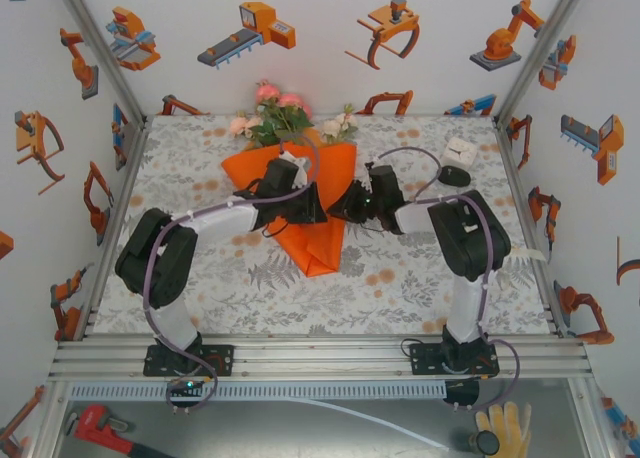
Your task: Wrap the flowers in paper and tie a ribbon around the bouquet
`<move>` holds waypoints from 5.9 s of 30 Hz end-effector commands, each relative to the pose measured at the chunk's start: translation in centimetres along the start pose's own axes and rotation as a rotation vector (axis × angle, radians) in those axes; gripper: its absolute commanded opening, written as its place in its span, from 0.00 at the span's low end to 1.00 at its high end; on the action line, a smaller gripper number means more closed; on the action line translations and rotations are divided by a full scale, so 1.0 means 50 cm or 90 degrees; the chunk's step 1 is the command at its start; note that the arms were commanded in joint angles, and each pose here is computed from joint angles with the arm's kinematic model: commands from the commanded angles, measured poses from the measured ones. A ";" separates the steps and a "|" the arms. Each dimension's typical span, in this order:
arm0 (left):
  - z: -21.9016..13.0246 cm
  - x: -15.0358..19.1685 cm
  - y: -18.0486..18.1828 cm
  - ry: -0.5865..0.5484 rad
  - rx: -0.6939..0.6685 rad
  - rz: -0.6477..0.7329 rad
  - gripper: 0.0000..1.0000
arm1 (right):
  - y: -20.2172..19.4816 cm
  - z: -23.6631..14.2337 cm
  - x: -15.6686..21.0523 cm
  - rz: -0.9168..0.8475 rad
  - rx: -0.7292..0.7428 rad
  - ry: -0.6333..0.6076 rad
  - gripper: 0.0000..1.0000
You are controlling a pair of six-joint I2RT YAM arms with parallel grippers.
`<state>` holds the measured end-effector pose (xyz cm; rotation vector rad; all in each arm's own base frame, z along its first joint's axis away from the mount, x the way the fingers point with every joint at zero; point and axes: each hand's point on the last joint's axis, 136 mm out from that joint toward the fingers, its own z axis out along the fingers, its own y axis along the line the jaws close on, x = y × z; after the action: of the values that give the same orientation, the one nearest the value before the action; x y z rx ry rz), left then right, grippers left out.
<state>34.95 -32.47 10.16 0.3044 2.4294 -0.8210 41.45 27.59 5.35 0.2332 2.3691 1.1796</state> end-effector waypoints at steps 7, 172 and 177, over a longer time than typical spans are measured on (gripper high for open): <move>-0.023 0.076 0.051 0.070 -0.071 0.046 0.43 | -0.002 0.007 -0.038 -0.021 0.013 -0.005 0.28; 0.174 -0.167 0.139 0.009 0.002 -0.101 0.38 | 0.187 -0.086 0.266 -0.183 -0.006 0.151 0.35; 0.170 -0.179 0.133 0.001 0.006 -0.099 0.38 | 0.107 -0.077 0.301 -0.163 0.028 0.183 0.35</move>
<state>48.34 -33.26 6.40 0.0946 2.4780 -0.9116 27.18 35.13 10.31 -0.2659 2.4652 1.1688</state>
